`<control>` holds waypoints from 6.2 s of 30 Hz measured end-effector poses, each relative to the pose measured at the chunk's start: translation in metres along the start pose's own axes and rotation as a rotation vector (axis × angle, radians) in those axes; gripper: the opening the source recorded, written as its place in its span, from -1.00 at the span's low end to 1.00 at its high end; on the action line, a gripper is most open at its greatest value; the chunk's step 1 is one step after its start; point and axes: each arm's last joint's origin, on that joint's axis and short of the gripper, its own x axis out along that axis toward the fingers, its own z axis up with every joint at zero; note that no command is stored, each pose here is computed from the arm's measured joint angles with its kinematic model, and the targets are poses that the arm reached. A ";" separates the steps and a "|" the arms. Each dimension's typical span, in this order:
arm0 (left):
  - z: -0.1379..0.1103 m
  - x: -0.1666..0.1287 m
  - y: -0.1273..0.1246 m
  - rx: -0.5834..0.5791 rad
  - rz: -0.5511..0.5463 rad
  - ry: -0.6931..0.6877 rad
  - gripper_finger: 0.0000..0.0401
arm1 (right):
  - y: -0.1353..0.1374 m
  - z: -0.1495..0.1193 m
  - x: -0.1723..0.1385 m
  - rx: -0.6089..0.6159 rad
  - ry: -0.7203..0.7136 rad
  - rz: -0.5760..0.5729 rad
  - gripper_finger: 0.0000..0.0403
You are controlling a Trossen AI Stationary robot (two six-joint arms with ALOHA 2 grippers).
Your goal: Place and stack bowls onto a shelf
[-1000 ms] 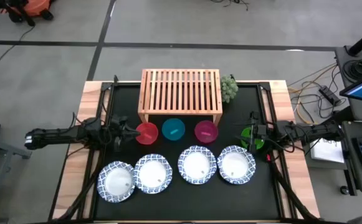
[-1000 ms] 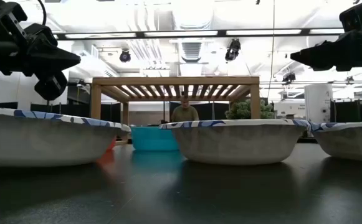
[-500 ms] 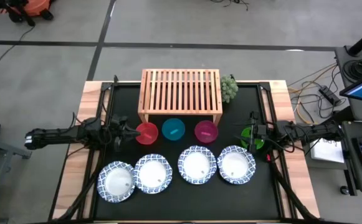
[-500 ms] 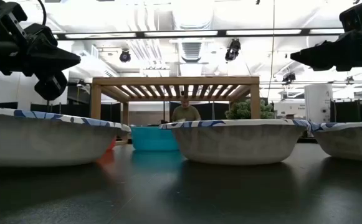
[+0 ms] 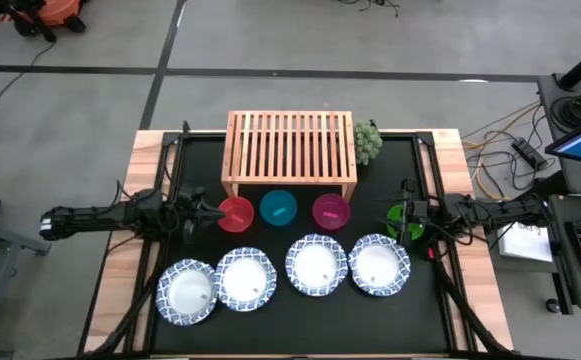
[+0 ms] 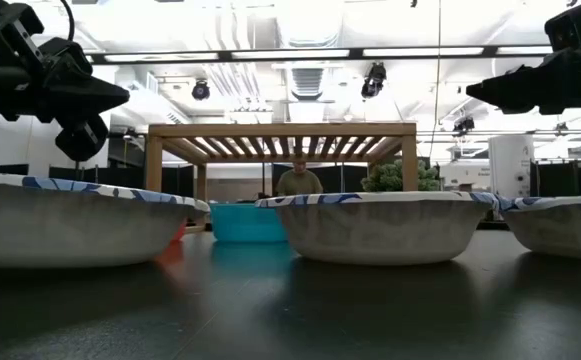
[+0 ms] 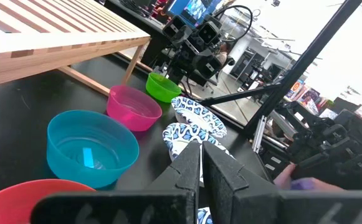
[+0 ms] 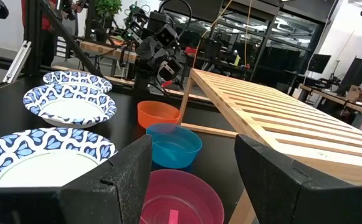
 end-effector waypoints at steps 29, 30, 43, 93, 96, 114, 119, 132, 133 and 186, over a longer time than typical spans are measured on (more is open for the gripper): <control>0.000 0.000 0.000 0.000 0.001 0.000 -1.00 | 0.000 0.000 0.000 0.000 0.001 0.000 0.09; 0.000 0.000 0.000 0.000 0.000 0.000 -1.00 | 0.000 0.000 0.000 0.000 0.000 0.000 0.09; -0.002 0.000 0.001 0.314 0.021 0.021 -1.00 | 0.000 0.000 0.000 -0.019 -0.002 -0.001 0.09; 0.043 -0.012 -0.022 0.315 -0.070 -0.536 -1.00 | -0.001 0.102 0.123 0.173 0.553 0.065 0.09; 0.039 -0.010 -0.020 0.316 -0.049 -0.486 -1.00 | 0.002 0.099 0.137 0.108 0.664 0.090 0.09; 0.041 -0.011 -0.020 0.347 -0.040 -0.514 -1.00 | 0.022 0.111 0.243 -0.063 0.911 0.178 0.09; 0.041 -0.011 -0.020 0.345 -0.039 -0.514 -1.00 | 0.030 0.107 0.269 -0.102 1.002 0.241 0.09; 0.040 -0.010 -0.019 0.337 -0.033 -0.498 -1.00 | 0.058 0.060 0.301 -0.132 1.174 0.363 0.09; 0.040 -0.010 -0.020 0.337 -0.033 -0.498 -1.00 | 0.060 0.057 0.302 -0.124 1.184 0.371 0.09; 0.041 -0.011 -0.020 0.336 -0.037 -0.512 -1.00 | -0.030 0.201 0.285 0.312 0.870 0.154 -0.96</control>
